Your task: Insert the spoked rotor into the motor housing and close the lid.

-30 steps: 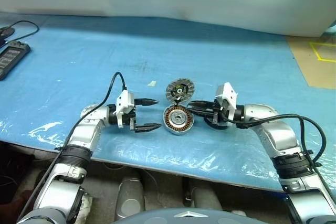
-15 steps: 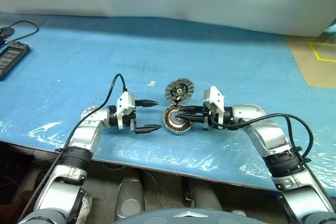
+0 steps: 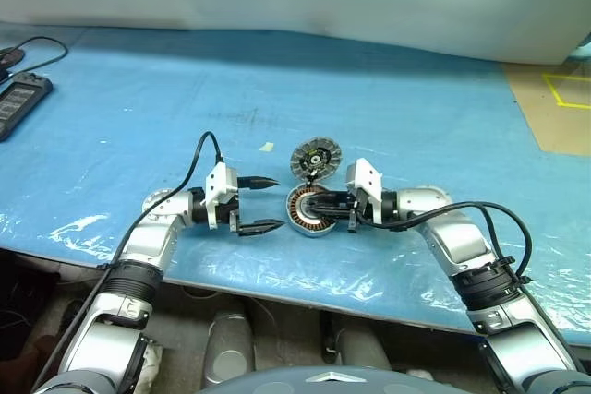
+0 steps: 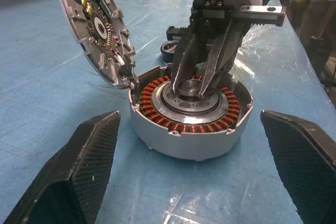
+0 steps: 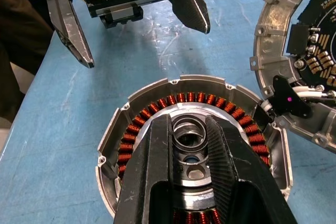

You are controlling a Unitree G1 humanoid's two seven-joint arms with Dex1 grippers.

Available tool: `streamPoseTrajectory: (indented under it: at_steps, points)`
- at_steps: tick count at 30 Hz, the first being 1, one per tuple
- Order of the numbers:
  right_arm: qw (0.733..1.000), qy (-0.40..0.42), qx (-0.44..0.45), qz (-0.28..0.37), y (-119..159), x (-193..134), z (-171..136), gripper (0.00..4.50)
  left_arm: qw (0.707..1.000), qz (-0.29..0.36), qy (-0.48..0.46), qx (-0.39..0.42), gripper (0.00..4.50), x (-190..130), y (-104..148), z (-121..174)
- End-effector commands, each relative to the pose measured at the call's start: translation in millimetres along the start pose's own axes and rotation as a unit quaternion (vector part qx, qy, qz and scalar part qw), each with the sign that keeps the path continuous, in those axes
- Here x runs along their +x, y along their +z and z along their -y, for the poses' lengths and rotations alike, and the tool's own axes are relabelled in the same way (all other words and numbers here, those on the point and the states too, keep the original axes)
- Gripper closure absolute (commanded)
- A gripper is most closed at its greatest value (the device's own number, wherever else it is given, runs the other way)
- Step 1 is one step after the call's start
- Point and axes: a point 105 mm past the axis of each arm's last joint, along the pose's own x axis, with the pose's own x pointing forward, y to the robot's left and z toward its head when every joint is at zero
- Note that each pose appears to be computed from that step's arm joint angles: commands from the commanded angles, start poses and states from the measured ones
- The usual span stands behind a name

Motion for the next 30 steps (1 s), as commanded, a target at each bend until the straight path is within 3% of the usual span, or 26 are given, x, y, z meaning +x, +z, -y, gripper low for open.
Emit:
streamPoseTrajectory:
  at_steps: [1,11,22,23,30]
  points:
    - [1.0,0.004,-0.025,0.015,12,1,1,3.94,1.0,0.007,-0.004,0.022,0.0,3,8,1]
    - [1.0,0.004,-0.024,0.004,6,0,1,3.94,1.0,0.007,-0.001,0.029,0.0,5,13,-3]
    - [0.999,-0.001,-0.029,0.031,14,1,0,0.23,1.0,0.004,0.003,0.026,0.0,6,11,-3]
    - [0.999,0.0,-0.028,0.032,14,1,0,0.05,1.0,0.004,0.003,0.026,0.0,5,10,-3]
    - [0.998,0.01,-0.016,0.055,24,-1,-1,0.05,1.0,0.002,0.007,0.024,0.0,4,7,-4]
